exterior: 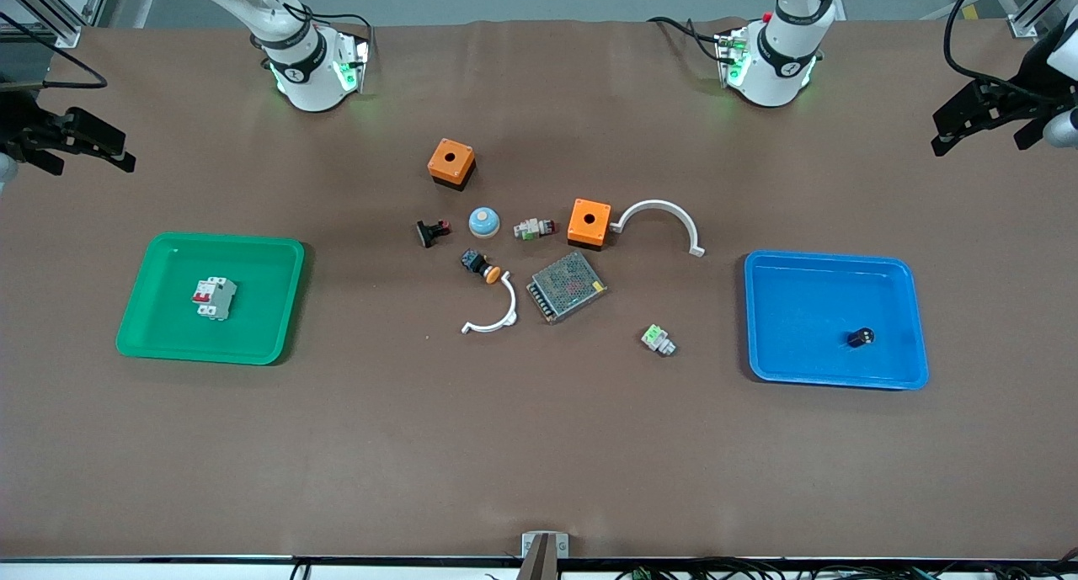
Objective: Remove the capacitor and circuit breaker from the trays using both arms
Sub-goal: 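Move the left gripper over the blue tray while the right gripper reaches the green tray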
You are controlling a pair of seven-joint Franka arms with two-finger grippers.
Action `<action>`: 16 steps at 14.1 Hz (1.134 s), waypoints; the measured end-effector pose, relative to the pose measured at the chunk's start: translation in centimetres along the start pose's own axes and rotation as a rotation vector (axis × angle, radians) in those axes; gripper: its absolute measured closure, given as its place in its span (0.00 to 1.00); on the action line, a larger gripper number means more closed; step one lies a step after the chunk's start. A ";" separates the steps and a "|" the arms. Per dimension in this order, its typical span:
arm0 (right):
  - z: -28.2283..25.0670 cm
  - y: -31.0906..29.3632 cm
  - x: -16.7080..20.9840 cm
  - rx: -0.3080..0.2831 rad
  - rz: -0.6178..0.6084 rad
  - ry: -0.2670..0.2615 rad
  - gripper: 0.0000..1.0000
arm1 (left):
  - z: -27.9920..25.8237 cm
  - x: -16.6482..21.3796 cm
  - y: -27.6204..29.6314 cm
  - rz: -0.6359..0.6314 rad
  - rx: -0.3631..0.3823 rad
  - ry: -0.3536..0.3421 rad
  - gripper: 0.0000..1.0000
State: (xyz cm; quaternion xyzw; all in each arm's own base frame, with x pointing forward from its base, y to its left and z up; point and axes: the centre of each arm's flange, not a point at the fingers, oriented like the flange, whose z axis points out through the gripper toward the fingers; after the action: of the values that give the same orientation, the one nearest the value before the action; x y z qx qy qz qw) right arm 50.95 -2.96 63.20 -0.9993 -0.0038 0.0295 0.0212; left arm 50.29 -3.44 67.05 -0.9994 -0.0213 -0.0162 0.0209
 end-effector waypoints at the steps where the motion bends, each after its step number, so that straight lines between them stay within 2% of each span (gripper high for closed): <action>1: 0.0 0.0 0.0 0.000 0.000 0.001 0.00 | 0.0 0.0 0.0 0.000 0.000 0.000 0.00; 4: -0.1 0.0 0.0 -0.002 0.000 0.005 0.00 | 0.4 0.3 -0.2 -0.003 0.000 -0.010 0.00; 6: -0.2 0.1 0.0 -0.007 0.000 0.007 0.00 | 2.0 1.2 -0.3 -0.007 0.001 -0.039 0.00; 8: -0.4 0.2 0.0 -0.009 0.002 0.013 0.00 | 5.0 3.1 -1.3 -0.025 0.002 -0.079 0.00; 11: -0.4 0.8 0.2 -0.011 0.015 0.015 0.00 | 11.6 6.4 -3.7 -0.070 -0.003 -0.083 0.00; 13: 1.7 2.0 2.1 -0.011 0.038 -0.009 0.00 | 17.0 7.4 -5.2 -0.092 -0.008 -0.064 0.00; 16: 8.6 5.6 8.3 -0.016 0.087 -0.066 0.00 | 24.8 7.5 -5.4 -0.095 -0.014 -0.051 0.00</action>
State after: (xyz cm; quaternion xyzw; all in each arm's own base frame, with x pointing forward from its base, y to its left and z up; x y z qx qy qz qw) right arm 58.73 -8.10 53.94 -0.9972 0.0387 0.0633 0.0120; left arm 58.32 3.29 42.74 -0.9975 -0.0693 0.0081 0.0125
